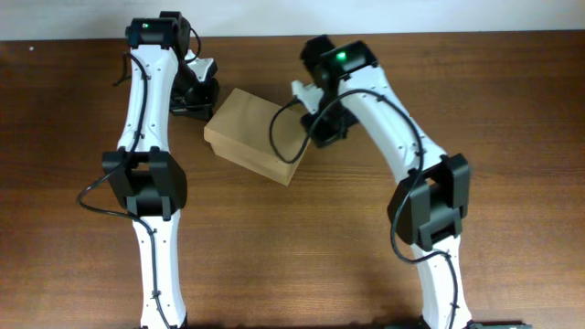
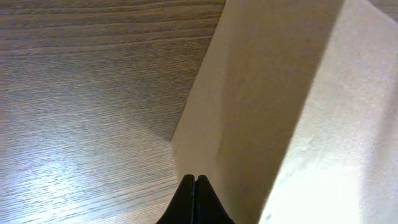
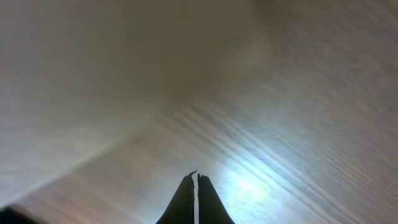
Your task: Pack container
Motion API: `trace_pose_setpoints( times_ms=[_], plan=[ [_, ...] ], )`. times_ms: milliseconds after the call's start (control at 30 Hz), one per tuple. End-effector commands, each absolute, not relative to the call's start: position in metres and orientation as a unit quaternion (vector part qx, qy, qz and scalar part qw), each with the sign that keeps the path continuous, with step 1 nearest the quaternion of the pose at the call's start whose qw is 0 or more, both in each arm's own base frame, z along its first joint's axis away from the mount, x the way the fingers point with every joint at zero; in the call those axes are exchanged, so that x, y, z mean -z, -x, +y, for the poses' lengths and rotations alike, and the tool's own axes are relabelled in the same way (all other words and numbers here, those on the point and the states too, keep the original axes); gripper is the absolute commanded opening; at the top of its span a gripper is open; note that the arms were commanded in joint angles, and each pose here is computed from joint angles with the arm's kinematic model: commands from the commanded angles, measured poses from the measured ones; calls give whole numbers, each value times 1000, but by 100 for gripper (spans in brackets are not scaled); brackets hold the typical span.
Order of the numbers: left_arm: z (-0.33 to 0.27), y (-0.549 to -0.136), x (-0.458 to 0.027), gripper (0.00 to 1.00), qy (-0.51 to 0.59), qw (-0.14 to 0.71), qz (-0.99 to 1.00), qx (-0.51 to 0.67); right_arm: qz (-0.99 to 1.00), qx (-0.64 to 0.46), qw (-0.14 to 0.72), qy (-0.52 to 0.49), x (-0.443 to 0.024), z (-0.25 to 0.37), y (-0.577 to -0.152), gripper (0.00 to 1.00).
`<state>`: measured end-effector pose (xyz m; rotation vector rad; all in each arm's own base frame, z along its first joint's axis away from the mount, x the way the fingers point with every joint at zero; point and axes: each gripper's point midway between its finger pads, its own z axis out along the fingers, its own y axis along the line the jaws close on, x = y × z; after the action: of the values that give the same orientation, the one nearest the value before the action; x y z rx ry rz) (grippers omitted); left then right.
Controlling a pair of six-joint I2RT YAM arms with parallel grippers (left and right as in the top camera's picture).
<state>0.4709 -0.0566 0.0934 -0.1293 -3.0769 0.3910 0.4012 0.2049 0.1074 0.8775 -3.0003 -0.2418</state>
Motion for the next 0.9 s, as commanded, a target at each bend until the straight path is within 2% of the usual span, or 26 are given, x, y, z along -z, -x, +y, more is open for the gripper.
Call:
trace_pose_setpoints(
  times_ms=[0,367,867],
  plan=[
    [-47,-471,-108,2,34,4,-992,-119,-963,80,-9,-258,-112,192,-409,4],
    [-36,-475,-112,1,24,-8,-993,-118,-959,138,-27,-244,-78,213,-421,4],
    [-17,-474,-120,1,4,-14,-993,-118,-935,225,-149,-231,-97,253,-476,5]
  ],
)
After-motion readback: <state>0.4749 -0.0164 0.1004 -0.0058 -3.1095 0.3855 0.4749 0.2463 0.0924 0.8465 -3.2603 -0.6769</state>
